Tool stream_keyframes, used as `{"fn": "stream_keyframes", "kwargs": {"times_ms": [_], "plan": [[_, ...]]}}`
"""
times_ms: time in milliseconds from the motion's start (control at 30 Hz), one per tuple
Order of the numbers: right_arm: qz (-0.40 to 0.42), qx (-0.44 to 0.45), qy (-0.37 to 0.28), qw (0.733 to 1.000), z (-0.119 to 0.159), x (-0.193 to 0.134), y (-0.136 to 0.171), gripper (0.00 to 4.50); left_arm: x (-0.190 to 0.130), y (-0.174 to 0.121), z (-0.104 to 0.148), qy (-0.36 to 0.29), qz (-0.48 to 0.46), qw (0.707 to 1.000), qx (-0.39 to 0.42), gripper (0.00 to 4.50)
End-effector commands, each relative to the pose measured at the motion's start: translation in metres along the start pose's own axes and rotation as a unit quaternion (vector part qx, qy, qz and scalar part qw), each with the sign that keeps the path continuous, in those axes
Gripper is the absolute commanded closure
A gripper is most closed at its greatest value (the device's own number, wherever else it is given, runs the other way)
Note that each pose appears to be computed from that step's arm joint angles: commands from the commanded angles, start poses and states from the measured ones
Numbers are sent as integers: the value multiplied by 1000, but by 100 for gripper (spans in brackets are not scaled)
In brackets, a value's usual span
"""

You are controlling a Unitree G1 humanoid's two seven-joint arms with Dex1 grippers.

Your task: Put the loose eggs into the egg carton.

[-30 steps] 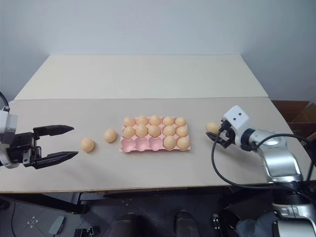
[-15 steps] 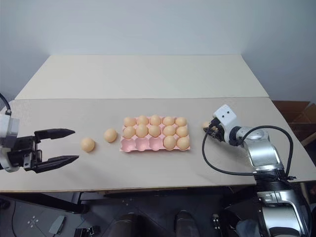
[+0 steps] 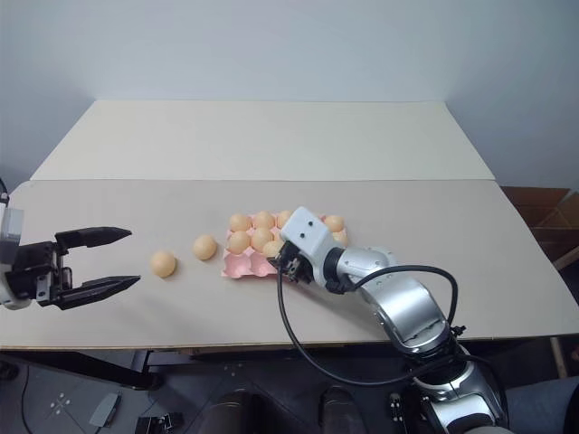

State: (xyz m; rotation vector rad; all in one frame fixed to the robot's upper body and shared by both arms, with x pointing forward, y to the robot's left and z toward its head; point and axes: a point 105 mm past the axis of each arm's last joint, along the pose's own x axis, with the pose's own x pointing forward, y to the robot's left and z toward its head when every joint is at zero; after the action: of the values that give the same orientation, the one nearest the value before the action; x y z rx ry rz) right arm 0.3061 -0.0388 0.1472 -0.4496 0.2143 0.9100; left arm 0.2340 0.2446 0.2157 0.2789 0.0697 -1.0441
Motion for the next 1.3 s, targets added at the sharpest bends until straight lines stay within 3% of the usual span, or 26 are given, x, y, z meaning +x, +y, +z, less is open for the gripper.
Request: {"fn": "stream_keyframes", "kwargs": {"times_ms": [33,200,400,500,667,800,900,1067,1300], "plan": [[-32,-23,0,999,5,-1,-11,170,1,0,7,-2,-5,1000,14,0],[-44,-25,-33,998,24,-23,-23,5,1,-1,9,-3,-7,1000,17,0],[-47,-32,-97,994,50,-86,-41,5,-7,0,2,2,10,1000,4,0],[-50,-39,-96,993,36,-118,-56,5,-15,1,-4,7,24,1000,-5,0],[-18,-57,-56,997,-13,-159,-66,5,-28,-2,-16,20,48,998,-23,0],[-20,-40,-46,998,-33,-163,-70,5,-31,-3,-18,15,62,998,-29,0],[-26,-37,-56,997,-31,-158,-72,5,-29,0,-22,20,82,996,-35,0],[-23,-45,-68,996,-24,-152,-69,5,-31,38,-41,57,207,972,-92,0],[-18,-56,-86,995,-16,-146,-59,5,-38,48,-50,85,201,970,-108,0]]}}
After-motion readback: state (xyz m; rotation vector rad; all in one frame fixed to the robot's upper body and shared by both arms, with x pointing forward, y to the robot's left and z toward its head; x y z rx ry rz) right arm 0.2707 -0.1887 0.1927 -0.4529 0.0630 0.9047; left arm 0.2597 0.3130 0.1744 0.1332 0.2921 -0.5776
